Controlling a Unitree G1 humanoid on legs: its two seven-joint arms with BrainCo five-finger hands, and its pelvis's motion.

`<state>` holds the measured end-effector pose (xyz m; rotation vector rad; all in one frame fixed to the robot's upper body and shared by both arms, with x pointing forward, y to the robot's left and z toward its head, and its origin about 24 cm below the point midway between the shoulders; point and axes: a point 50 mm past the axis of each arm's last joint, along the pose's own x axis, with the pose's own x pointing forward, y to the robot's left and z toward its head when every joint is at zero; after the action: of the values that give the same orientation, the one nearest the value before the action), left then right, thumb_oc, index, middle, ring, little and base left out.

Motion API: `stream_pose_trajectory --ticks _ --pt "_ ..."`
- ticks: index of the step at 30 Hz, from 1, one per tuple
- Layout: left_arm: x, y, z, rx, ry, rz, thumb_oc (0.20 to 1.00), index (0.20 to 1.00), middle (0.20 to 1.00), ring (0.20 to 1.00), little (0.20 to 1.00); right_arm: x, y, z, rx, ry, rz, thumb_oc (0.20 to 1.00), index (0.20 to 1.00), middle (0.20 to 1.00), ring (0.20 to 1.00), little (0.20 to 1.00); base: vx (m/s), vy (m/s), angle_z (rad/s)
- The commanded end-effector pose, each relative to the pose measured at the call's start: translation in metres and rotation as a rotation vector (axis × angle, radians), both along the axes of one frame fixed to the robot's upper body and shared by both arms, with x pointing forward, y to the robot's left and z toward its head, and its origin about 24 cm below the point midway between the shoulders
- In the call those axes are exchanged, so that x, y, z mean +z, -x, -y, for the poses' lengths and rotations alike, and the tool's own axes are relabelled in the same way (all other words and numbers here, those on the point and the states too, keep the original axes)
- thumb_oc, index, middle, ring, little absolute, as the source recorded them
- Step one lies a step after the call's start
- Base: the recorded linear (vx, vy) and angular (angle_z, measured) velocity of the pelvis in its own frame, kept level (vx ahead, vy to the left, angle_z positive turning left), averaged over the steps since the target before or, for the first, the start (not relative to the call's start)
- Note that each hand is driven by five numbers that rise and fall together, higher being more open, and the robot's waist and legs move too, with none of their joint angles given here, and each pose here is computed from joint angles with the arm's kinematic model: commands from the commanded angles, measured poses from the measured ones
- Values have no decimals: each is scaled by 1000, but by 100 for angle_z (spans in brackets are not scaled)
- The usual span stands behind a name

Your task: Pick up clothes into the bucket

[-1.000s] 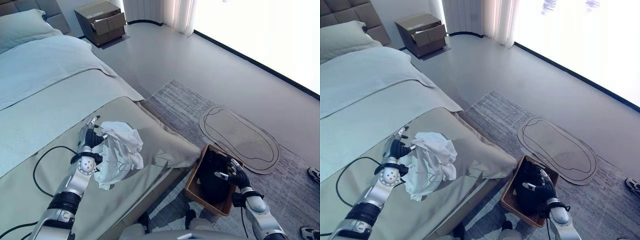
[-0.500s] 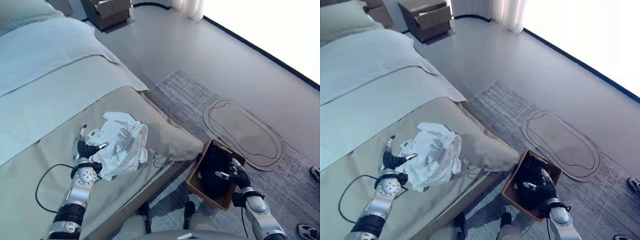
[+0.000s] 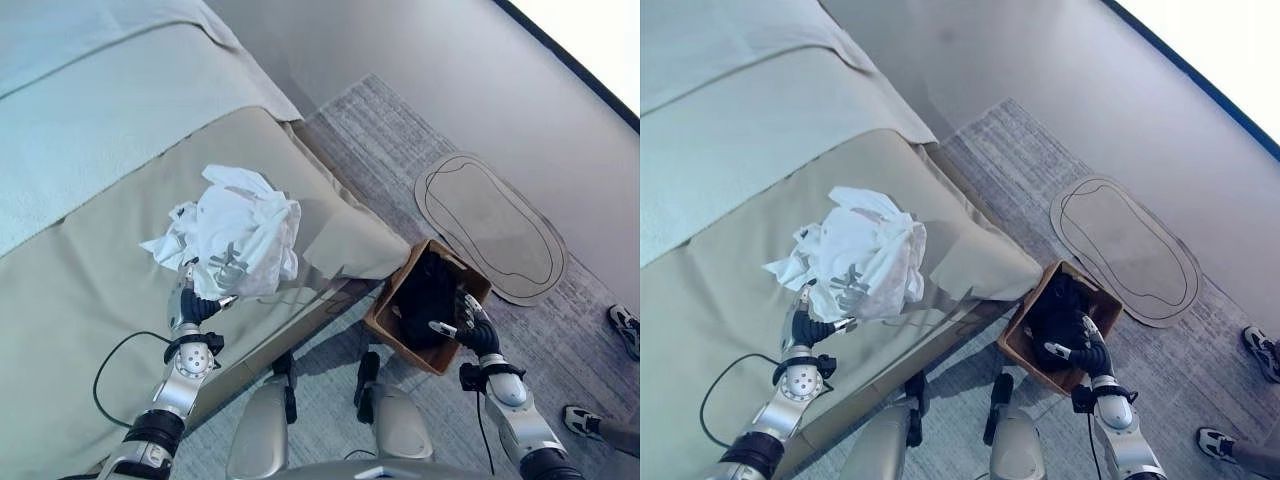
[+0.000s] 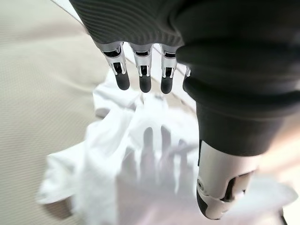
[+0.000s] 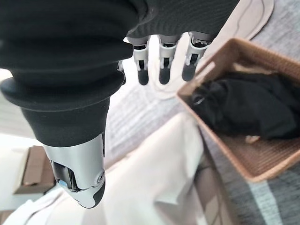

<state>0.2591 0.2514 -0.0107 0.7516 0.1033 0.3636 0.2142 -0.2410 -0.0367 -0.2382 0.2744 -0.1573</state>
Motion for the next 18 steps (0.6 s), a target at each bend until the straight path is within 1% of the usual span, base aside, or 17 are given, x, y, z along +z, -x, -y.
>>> stream_pose_trajectory --ticks 1,8,9,14,16,18 --pt "10 -4 -8 7 -73 54 1000 1000 1000 1000 1000 27 -12 -15 58 -14 170 1000 1000 1000 1000 1000 -62 1 0" --pt "16 -13 -10 -10 -185 61 1000 1000 1000 1000 1000 42 -18 -13 68 7 240 1000 1000 1000 1000 1000 -82 4 2" --pt "15 -15 -11 -7 -226 51 1000 1000 1000 1000 1000 46 -19 -12 70 15 259 1000 1000 1000 1000 1000 -62 17 3" --pt "21 -23 -17 13 -288 53 1000 1000 1000 1000 1000 51 -20 -10 73 29 282 1000 1000 1000 1000 1000 -54 2 -1" --pt "30 -31 -22 15 -344 59 1000 1000 1000 1000 1000 56 -22 -8 71 40 299 1000 1000 1000 1000 1000 -55 15 -4" --pt "35 -37 -22 12 -356 66 1000 1000 1000 1000 1000 59 -23 -6 71 45 312 1000 1000 1000 1000 1000 -36 23 -8"
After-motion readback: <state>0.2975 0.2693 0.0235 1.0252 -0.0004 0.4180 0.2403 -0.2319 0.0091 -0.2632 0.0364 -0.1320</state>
